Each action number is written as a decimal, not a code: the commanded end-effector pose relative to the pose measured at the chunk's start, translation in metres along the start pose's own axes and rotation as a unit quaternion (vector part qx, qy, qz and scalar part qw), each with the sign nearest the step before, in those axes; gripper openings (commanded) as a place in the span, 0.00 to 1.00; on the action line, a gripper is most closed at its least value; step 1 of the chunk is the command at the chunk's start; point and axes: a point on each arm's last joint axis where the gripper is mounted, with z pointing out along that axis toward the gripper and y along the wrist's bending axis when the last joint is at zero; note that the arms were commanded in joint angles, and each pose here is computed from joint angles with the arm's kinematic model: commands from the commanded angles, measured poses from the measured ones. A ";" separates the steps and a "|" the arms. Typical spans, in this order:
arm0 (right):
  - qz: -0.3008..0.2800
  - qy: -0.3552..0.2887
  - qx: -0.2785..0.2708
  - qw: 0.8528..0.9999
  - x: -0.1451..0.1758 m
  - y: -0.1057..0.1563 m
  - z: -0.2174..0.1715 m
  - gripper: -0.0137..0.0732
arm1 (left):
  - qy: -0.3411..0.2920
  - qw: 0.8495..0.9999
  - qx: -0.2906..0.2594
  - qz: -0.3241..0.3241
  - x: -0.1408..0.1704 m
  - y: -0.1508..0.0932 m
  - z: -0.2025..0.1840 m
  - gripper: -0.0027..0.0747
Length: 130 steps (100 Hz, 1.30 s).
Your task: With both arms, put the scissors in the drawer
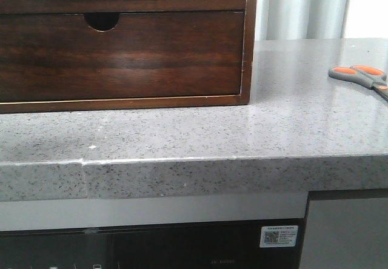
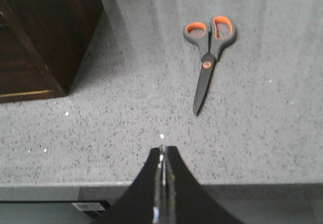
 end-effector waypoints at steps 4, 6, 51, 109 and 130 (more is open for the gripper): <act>0.001 -0.026 0.002 1.000 -0.008 0.000 0.001 0.02 | -0.044 0.999 0.012 0.020 -0.016 0.013 0.018 0.46; 0.001 -0.025 0.002 1.000 -0.007 0.000 0.001 0.02 | -0.041 0.999 0.015 0.029 -0.016 0.014 0.021 0.46; 0.001 -0.027 0.003 1.000 -0.007 0.000 0.002 0.02 | 0.006 0.987 0.067 0.143 0.000 0.019 0.056 0.46; 0.001 -0.027 0.003 1.000 -0.007 0.000 0.002 0.02 | 0.025 0.985 0.070 0.158 0.004 0.027 0.069 0.09; 0.001 -0.027 0.003 1.000 -0.007 0.000 0.002 0.02 | 0.027 0.985 0.069 0.158 0.004 0.027 0.069 0.04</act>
